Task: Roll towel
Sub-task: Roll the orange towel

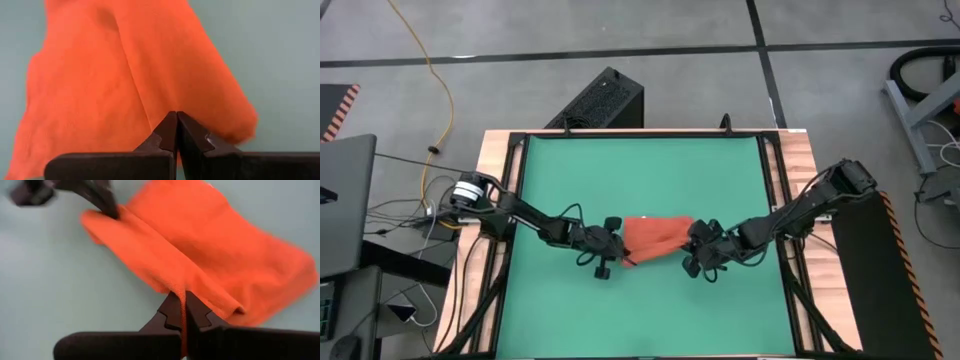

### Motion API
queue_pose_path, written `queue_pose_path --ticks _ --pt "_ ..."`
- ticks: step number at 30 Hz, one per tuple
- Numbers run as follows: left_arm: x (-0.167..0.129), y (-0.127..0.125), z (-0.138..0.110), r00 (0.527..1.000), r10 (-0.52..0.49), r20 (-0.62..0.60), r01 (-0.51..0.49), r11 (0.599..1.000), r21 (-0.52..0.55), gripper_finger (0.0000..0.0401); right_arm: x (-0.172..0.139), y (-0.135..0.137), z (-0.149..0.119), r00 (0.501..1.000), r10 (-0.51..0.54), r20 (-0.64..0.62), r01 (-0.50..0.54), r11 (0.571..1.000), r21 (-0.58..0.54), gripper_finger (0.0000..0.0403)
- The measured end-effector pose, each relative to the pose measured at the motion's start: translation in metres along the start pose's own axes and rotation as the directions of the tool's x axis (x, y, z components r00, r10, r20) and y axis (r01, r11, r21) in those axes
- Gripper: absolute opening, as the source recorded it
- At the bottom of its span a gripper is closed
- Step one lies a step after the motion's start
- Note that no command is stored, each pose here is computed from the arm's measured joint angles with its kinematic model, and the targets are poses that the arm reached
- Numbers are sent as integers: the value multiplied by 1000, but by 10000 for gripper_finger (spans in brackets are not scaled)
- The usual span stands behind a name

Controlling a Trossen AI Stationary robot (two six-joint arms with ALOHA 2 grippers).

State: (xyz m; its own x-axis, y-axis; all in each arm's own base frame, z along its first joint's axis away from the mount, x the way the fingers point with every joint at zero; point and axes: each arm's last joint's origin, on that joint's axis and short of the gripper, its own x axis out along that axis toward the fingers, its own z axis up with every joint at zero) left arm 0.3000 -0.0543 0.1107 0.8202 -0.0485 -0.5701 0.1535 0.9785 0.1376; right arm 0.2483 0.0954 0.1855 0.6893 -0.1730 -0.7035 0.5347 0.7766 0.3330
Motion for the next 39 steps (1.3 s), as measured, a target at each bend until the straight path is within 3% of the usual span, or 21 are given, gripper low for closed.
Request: queue_pose_path --ticks 5,10,15,20,23,28,34,37,39 --pt "1 5 -2 996 -94 -4 94 994 -51 0 1 -6 -3 996 -26 -85 31 998 61 8" --pt "1 9 -1 994 -112 7 112 992 -65 0 4 -9 3 992 5 -122 7 995 99 8" --pt "-17 -2 21 985 -137 107 148 984 -98 0 4 -8 6 994 27 -109 -17 996 85 8" --pt "-52 -20 48 979 3 203 15 996 -87 0 4 -11 13 995 23 -94 -16 997 77 8" --pt "-63 -40 60 950 60 308 -46 998 -52 0 3 -13 16 996 21 -86 -15 998 65 8" --pt "-28 -69 53 970 94 223 -114 991 76 0 3 -16 24 998 27 -55 -23 997 74 8" --pt "19 -93 65 990 107 87 -122 974 190 0 6 -19 30 999 20 -31 -17 997 73 8" --pt "36 -98 71 991 130 -14 -124 973 195 0 7 -19 34 999 31 -10 -31 997 67 8" --pt "46 -99 70 976 208 -63 -194 966 173 0 7 -17 36 999 47 19 -48 997 60 8"
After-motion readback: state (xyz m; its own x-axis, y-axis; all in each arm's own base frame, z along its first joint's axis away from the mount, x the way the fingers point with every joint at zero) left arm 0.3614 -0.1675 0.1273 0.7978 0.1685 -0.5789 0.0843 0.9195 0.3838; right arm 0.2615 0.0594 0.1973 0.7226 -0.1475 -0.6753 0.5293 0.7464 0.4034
